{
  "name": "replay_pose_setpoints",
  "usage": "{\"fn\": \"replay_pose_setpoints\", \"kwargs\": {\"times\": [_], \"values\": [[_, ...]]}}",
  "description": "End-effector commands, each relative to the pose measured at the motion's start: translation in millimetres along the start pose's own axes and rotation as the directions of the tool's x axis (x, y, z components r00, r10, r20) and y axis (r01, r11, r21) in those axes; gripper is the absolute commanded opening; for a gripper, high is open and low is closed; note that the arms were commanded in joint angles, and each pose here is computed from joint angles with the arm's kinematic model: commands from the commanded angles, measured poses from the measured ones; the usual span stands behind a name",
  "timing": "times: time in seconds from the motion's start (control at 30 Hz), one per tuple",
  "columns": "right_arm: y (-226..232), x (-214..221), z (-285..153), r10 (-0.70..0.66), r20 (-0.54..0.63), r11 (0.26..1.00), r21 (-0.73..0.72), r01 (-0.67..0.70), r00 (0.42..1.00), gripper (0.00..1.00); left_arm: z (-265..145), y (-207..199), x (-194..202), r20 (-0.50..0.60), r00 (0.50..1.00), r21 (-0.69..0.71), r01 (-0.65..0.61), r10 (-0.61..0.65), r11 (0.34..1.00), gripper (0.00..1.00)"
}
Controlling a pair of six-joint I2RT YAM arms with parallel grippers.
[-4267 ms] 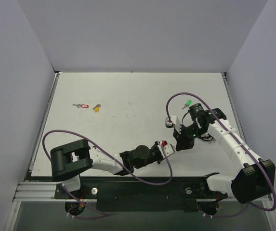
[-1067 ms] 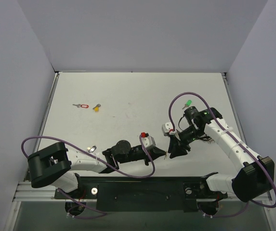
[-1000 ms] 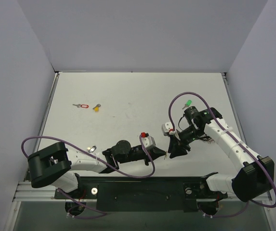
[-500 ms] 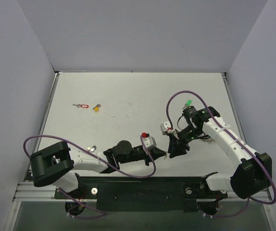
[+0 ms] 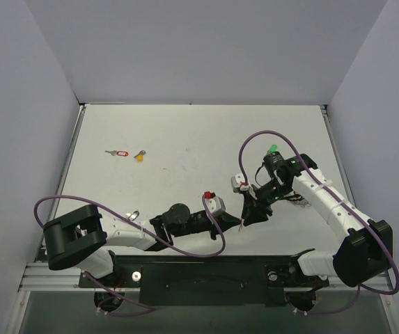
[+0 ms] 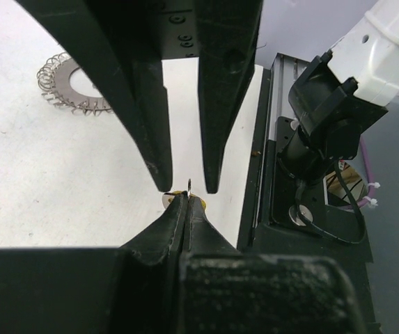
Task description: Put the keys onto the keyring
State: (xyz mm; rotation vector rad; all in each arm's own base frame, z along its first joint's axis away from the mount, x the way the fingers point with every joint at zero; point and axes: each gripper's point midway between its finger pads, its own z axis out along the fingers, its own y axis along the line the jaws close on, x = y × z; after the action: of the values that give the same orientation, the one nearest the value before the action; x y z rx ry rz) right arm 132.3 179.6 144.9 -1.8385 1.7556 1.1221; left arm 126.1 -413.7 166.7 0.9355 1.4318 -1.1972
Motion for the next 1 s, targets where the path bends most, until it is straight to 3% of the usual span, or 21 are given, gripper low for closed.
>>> {"fn": "replay_pose_setpoints", "kwargs": {"times": [0.0,0.17,0.4,0.97], "values": [[-5.5,-8.4,-3.0,-0.011,0.010,1.000,0.025,0.011,1.000,0.26,4.5,-12.4,-36.9,0.120,0.993,0.043,-0.009,0.003,0.999,0.00],[-5.8,-10.6,-3.0,-0.008,0.024,0.999,0.036,0.007,1.000,0.23,4.9,-10.5,-35.3,0.116,0.993,0.033,-0.003,-0.001,0.999,0.00],[-1.1,-13.2,-2.0,-0.011,0.043,1.000,0.021,0.010,0.999,0.08,5.4,-3.4,-34.3,0.119,0.993,-0.008,0.006,-0.005,1.000,0.00],[8.7,-15.7,-0.3,-0.034,0.050,0.999,-0.029,0.035,0.998,0.10,6.7,2.5,-31.6,0.117,0.993,-0.037,0.022,-0.018,0.999,0.00]]}}
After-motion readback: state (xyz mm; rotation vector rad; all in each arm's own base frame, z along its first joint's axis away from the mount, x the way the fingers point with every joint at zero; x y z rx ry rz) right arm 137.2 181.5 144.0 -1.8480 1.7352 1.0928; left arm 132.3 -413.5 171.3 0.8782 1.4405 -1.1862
